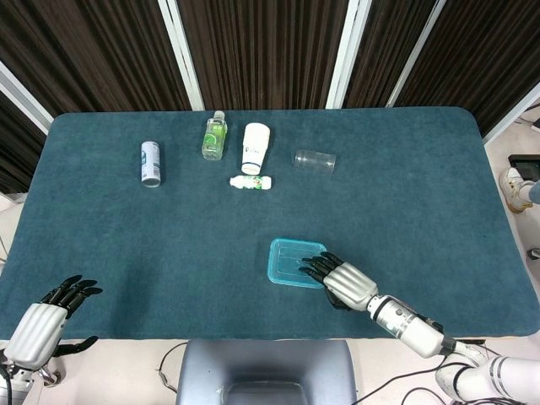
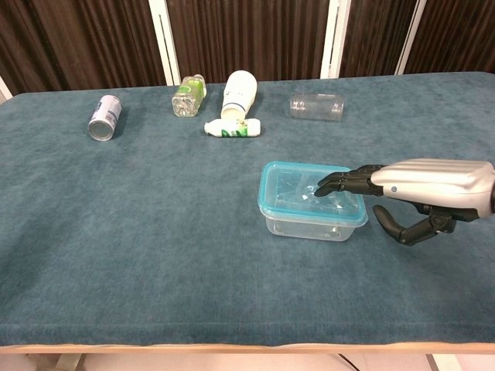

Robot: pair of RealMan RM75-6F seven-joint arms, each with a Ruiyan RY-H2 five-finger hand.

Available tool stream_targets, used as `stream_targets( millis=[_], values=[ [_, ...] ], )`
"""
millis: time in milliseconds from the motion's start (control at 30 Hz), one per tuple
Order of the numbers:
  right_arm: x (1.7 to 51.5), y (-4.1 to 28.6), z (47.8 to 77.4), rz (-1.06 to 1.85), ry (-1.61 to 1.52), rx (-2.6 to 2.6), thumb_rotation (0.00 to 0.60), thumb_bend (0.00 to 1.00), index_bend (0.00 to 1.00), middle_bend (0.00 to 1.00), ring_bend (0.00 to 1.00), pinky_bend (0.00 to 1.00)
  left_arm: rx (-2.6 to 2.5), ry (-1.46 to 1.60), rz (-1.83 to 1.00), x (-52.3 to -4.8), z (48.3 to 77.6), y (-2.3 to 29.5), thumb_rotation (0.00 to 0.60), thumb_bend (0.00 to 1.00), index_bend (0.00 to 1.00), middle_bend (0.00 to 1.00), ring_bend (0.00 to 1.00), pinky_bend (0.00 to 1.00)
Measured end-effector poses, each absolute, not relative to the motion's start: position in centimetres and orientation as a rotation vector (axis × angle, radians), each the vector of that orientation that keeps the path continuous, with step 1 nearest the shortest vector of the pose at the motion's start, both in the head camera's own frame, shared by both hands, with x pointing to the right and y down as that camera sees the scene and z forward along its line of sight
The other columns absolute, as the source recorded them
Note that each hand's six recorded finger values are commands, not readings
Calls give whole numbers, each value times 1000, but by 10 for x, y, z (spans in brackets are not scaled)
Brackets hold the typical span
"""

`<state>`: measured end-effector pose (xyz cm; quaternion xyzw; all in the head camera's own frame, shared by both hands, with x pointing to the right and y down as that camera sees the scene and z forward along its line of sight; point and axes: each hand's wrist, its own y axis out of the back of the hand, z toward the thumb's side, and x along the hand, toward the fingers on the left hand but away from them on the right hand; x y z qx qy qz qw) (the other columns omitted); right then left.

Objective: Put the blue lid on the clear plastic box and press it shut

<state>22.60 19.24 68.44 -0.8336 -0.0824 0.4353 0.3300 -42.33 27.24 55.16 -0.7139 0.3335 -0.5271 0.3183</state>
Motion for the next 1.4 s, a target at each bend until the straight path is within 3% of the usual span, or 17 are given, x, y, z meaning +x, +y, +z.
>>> stream_targets(
  millis=[900,1000,1167,1400],
  values=[
    [223,185,671,1092,-292,-2186,600,990,94,96,93,106,-1880,873,-1385,-423,551,274,600,399,273,193,114,292],
    [219,179,665,1074,-320,-2178,600,905,94,97,93,106,-1880,872,-1386,-423,552,273,600,399,273,193,114,292],
    [208,171,661,1059,-317,-2139,600,570,96,97,96,113,-1879,872,-1388,-423,552,273,600,399,273,193,114,292],
    [181,166,655,1020,-270,-2123,600,479,255,190,245,238,-1875,876,-1396,-425,551,273,600,399,272,193,114,292]
  ],
)
